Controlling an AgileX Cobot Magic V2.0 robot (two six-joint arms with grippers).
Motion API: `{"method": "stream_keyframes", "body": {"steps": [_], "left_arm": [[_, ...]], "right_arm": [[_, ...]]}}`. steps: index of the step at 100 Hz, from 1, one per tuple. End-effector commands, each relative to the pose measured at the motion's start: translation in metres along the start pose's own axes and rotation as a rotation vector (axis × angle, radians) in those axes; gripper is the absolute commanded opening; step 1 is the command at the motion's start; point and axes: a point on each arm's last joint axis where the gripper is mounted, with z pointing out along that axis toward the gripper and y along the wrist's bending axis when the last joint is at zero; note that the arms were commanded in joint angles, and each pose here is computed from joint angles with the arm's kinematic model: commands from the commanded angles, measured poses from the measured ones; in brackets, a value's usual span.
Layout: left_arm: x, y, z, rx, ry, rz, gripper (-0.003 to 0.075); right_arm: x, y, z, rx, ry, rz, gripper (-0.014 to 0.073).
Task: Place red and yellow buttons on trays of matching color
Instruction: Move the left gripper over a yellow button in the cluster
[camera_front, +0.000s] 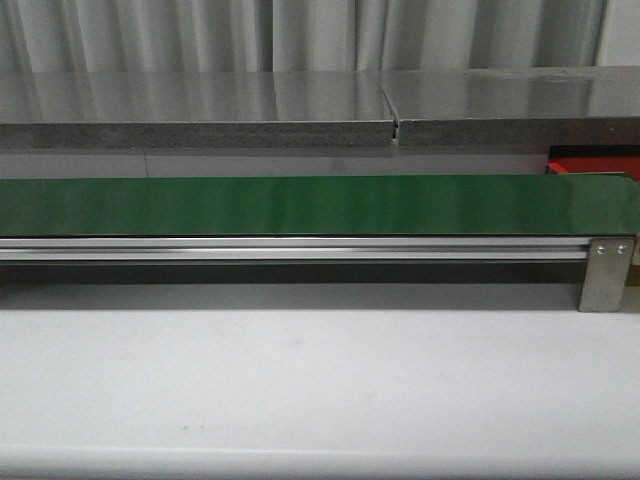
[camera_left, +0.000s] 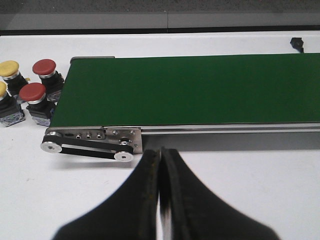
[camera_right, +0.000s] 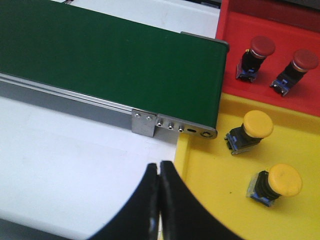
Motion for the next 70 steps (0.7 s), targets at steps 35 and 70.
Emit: {"method": "stream_keyframes", "body": {"steps": [35, 70], "left_arm": [[-0.016, -0.001, -0.005, 0.007, -0.111, -0.01, 0.0671], [-0.064, 0.021, -0.004, -0.123, -0.108, -0.154, 0.0669]], "right_arm": [[-0.012, -0.002, -0.006, 0.025, -0.078, -0.005, -0.0118], [-0.011, -0.002, -0.006, 0.024, -0.077, -0.005, -0.0118]]}}
